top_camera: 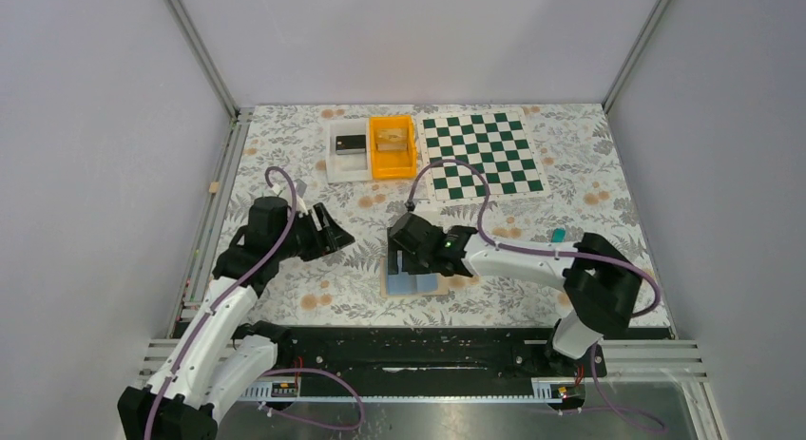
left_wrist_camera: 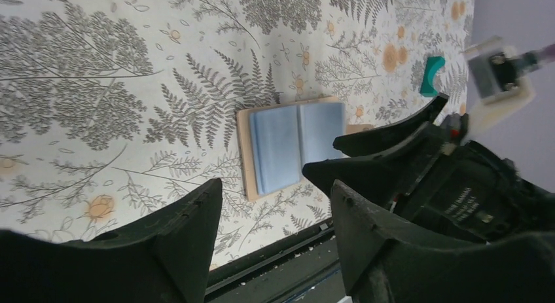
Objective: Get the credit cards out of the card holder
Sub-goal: Remove the credit card from the card holder.
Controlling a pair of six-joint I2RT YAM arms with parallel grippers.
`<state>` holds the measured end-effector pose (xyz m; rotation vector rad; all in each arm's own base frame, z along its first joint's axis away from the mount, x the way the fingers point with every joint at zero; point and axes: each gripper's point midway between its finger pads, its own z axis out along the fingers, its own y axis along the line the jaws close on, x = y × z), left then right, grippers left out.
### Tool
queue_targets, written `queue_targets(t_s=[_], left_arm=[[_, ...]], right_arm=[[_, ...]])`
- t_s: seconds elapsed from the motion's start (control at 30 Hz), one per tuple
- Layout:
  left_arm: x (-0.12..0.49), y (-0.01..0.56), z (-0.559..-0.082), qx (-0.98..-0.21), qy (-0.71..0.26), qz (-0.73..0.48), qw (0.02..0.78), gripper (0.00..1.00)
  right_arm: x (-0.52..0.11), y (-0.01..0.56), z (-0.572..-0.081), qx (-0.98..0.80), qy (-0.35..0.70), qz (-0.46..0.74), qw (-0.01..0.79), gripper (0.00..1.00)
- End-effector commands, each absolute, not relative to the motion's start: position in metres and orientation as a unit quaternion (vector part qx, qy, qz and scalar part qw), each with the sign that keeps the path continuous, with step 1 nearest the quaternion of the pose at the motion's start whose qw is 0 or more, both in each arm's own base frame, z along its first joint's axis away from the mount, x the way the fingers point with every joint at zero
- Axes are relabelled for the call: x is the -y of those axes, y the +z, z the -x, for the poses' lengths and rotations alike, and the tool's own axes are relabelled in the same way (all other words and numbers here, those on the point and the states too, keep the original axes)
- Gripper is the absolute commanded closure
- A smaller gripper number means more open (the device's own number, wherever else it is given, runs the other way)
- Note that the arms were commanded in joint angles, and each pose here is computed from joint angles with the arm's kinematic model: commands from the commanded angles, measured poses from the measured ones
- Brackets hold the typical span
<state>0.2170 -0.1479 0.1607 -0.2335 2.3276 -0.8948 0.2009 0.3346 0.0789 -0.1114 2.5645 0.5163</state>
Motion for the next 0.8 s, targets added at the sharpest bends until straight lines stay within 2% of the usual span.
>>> queue_targets(t_s=[0.0,0.27,0.77], left_arm=[[0.13,0.18,-0.222,-0.883,-0.293,0.078,0.357,0.38],[0.136,0.18,-0.22,-0.885,-0.304,0.069,0.346,0.38],[0.137,0.181,-0.219,-0.884,-0.308,0.067,0.346,0.38]], right_arm=[[-0.337,0.071,-0.21,-0.948,0.137,0.044,0.283,0.16],[-0.341,0.054,-0.206,-0.955,0.09,0.049,0.277,0.12],[-0.347,0.028,-0.197,-0.959,0.031,0.081,0.271,0.13]])
